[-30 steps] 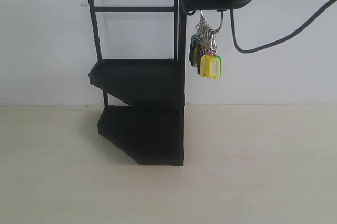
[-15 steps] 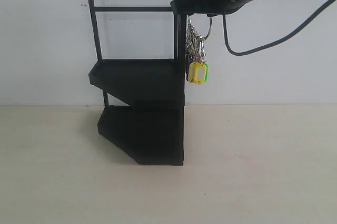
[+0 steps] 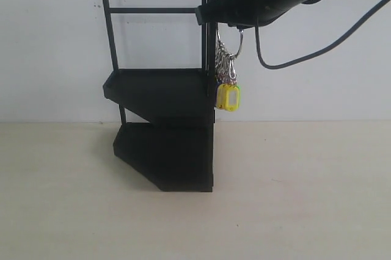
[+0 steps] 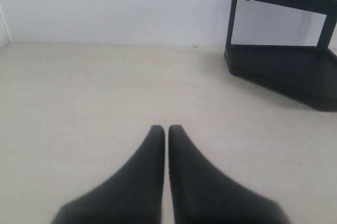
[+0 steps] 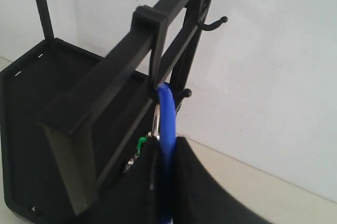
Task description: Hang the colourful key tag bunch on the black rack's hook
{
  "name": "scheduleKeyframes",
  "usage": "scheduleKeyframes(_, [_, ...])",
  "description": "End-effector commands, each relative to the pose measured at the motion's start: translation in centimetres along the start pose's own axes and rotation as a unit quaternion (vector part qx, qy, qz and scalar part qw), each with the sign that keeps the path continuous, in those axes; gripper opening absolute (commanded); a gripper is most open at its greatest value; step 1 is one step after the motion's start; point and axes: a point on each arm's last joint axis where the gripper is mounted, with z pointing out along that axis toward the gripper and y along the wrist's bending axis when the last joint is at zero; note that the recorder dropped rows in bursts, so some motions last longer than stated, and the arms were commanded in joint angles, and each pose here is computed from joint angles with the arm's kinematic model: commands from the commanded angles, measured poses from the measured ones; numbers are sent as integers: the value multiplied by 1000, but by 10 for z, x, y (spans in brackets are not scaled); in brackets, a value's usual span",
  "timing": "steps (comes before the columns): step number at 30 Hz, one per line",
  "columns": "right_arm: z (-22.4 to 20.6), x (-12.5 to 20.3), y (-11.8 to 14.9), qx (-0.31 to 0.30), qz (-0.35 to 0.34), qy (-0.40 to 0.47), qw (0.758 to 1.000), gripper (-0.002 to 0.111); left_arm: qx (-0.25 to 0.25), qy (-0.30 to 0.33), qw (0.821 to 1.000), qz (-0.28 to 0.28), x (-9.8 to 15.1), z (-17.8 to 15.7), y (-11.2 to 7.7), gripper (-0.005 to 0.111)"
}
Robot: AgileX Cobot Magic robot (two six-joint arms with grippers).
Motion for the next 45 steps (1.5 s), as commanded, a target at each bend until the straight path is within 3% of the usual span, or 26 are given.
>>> scheduleKeyframes(1, [-4, -3, 1, -5, -2, -7, 1000, 0, -1, -1, 1000, -2, -1, 0, 0, 4])
scheduleKeyframes(8, [-4, -3, 2, -10, -4, -3, 1000, 5, -1, -1, 1000, -2, -1, 0, 0, 4])
scheduleKeyframes(14, [-4, -3, 2, -10, -14, -4, 1000, 47, -1, -1, 1000, -2, -1, 0, 0, 4])
scheduleKeyframes(16, [-4, -3, 2, -10, -15, -5, 1000, 50, -1, -1, 1000, -2, -1, 0, 0, 4])
scheduleKeyframes(32, [-46, -23, -7, -3, -9, -36, 999, 50, -1, -1, 1000, -2, -1, 0, 0, 4])
scheduleKeyframes(40, [-75, -16, -15, 14, -13, 30, 999, 49, -1, -1, 1000, -2, -1, 0, 0, 4])
scheduleKeyframes(45, [-95, 3, -13, -1, -5, 25, 1000, 25, -1, -1, 1000, -2, -1, 0, 0, 4])
